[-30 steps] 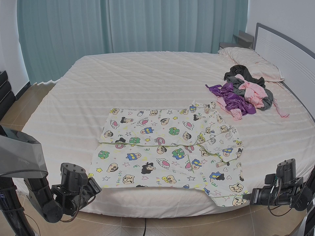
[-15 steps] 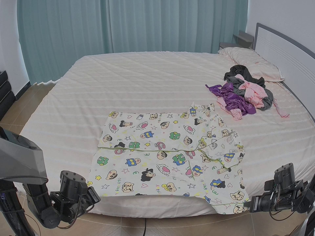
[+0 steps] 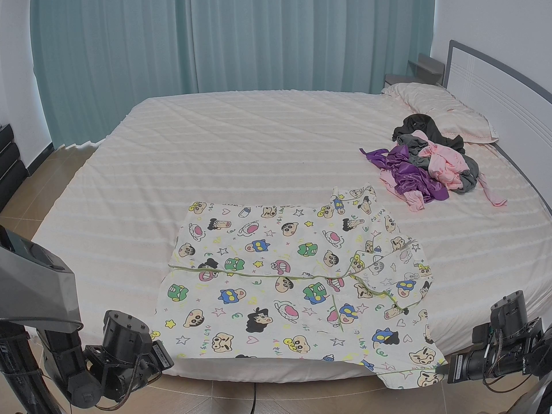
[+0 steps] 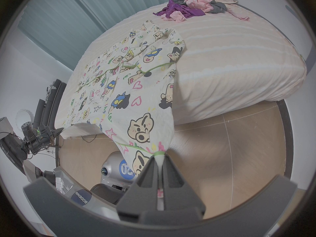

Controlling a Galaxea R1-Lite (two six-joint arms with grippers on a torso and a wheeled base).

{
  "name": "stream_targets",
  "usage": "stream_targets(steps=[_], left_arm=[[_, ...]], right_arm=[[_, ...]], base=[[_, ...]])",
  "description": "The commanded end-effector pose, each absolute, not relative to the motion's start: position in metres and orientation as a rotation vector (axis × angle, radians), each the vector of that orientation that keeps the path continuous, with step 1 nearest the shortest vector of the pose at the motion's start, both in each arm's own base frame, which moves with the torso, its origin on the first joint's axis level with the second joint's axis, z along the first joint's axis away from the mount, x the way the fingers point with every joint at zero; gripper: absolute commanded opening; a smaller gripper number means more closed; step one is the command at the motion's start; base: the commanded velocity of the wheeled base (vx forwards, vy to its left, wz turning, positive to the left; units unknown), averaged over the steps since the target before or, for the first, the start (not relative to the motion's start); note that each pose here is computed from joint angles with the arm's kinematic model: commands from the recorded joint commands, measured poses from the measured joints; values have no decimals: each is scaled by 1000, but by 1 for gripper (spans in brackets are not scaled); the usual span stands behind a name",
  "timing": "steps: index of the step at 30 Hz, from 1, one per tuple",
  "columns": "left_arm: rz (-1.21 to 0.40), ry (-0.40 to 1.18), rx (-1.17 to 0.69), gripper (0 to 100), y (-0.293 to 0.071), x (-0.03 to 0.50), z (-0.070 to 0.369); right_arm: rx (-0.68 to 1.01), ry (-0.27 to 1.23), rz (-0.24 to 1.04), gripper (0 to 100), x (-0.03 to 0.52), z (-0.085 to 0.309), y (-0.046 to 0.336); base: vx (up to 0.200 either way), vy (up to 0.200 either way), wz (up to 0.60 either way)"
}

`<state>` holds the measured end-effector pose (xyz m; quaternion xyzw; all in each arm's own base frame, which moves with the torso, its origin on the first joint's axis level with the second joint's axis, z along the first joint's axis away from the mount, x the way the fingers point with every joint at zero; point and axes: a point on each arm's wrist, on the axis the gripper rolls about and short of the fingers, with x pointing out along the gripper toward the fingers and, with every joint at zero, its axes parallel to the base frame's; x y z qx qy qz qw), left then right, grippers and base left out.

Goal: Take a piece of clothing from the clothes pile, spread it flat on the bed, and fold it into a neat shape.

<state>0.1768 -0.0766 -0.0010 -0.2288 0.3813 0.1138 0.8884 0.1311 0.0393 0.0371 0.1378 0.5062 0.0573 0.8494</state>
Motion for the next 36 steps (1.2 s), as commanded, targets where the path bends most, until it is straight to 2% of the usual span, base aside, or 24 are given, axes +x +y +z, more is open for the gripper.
stream_targets(steps=[1, 7, 14, 19, 36], left_arm=[[230, 820, -454, 0, -78, 170, -3], [220, 866, -415, 0, -80, 162, -2], [167, 801, -415, 0, -85, 170, 10], [138, 714, -436, 0, -91, 192, 21], [171, 609, -516, 0, -102, 271, 62]], right_arm=[[295, 1037, 131, 0, 123, 42, 37], [294, 1047, 129, 0, 124, 41, 37], [317, 983, 146, 0, 129, 49, 38], [335, 929, 151, 0, 140, 58, 40], [395, 847, 103, 0, 209, 68, 39]], base=[[0, 0, 0], [0, 0, 0], [0, 0, 0], [0, 0, 0], [0, 0, 0]])
